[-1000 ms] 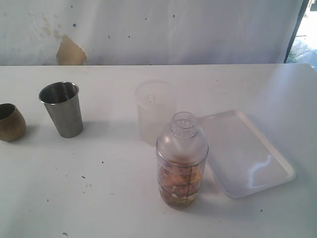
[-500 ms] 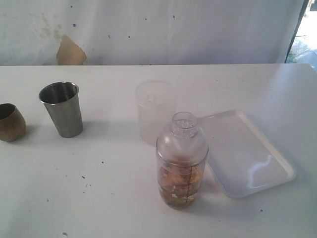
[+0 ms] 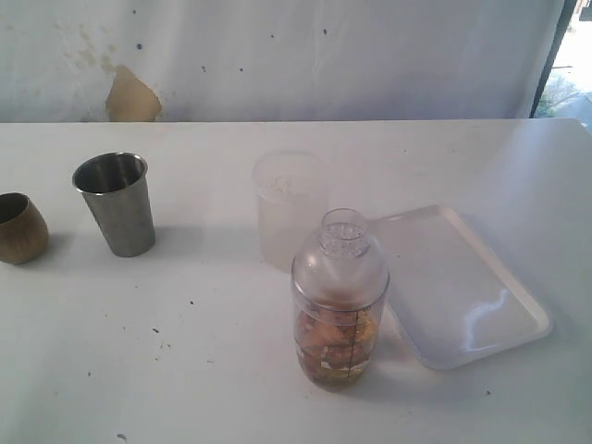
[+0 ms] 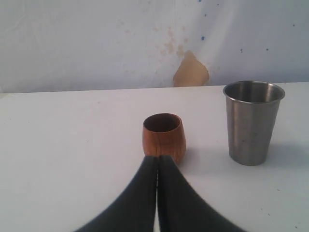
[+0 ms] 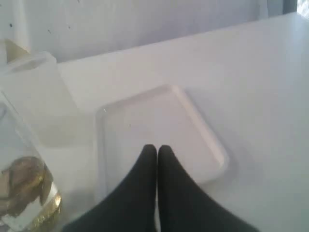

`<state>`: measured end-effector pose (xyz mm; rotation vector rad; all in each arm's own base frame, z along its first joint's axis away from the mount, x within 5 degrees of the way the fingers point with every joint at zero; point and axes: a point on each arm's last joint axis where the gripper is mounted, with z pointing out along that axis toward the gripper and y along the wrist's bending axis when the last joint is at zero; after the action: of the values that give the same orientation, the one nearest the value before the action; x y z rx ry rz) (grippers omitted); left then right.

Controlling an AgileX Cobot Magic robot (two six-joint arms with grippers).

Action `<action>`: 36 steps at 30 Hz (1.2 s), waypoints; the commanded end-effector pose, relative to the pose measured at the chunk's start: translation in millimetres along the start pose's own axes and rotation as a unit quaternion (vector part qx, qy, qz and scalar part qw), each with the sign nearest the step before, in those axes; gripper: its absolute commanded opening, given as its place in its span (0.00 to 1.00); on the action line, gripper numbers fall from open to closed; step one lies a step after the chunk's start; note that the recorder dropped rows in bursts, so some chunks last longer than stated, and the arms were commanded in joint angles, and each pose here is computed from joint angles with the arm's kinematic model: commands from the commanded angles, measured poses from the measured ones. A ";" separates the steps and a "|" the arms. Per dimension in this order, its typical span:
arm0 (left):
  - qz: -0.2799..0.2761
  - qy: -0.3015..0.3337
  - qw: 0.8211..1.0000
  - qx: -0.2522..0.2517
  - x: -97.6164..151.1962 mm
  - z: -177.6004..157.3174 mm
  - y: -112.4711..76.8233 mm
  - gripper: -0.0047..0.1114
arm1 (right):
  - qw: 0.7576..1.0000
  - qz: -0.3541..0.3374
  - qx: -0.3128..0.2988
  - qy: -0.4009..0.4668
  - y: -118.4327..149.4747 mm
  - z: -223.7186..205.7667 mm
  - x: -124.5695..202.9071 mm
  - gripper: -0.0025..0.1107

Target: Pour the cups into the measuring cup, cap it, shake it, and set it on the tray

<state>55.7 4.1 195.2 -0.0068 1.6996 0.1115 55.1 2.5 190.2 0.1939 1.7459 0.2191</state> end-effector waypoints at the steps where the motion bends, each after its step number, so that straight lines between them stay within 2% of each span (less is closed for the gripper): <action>1: 0.001 -0.006 1.000 -0.001 0.3 0.1 0.1 0.05 | 0.990 -0.010 -0.026 -0.140 4.8 -3.6 -23.8 0.02; 5: 0.001 -0.006 1.000 -0.001 0.3 0.1 0.1 0.05 | 0.969 0.002 -0.051 -0.242 8.9 -11.1 -41.5 0.02; 8: 0.001 -0.006 1.000 -0.001 0.3 0.1 0.1 0.05 | 0.963 0.007 -0.057 -0.262 9.6 -13.0 -44.6 0.02; 10: 0.001 -0.006 1.000 -0.001 0.3 0.1 0.1 0.05 | 0.963 -0.004 -0.057 -0.265 10.1 -13.3 -45.1 0.07; 12: 0.001 -0.006 1.000 -0.001 0.3 0.1 0.1 0.05 | 0.962 -0.015 -0.057 -0.266 10.7 -13.4 -45.2 0.24; 14: 0.001 -0.006 1.000 -0.001 0.3 0.1 0.1 0.05 | 0.960 -0.016 -0.061 -0.274 11.4 -14.2 -46.4 0.51; 16: 0.001 -0.006 1.000 -0.001 0.3 0.1 0.1 0.05 | 0.956 0.006 -0.070 -0.283 11.8 -15.4 -48.1 0.75; 17: 0.001 -0.006 1.000 -0.001 0.3 0.1 0.1 0.05 | 0.955 0.016 -0.075 -0.287 12.1 -15.9 -48.8 0.84; 19: 0.001 -0.006 1.000 -0.001 0.3 0.1 0.1 0.05 | 0.953 0.002 -0.084 -0.290 14.4 -16.5 -49.1 0.94; 24: 0.001 -0.006 1.000 -0.001 0.3 0.1 0.1 0.05 | 0.940 -0.039 -0.153 -0.301 28.4 -19.4 -50.0 0.94; 27: 0.001 -0.006 1.000 -0.001 0.3 0.1 0.1 0.05 | 0.950 -0.058 -0.191 -0.242 36.8 -7.4 -43.9 0.94; 31: 0.001 -0.006 1.000 -0.001 0.3 0.1 0.1 0.05 | 0.945 -0.104 -0.263 -0.165 50.8 11.1 -34.0 0.94; 36: 0.001 -0.006 1.000 -0.001 0.3 0.1 0.1 0.05 | 0.952 -0.095 -0.287 -0.044 52.7 47.2 -14.7 0.94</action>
<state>55.7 4.1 195.2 -0.0068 1.6996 0.1115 93.2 47.0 219.8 -0.3390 1.4594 0.5041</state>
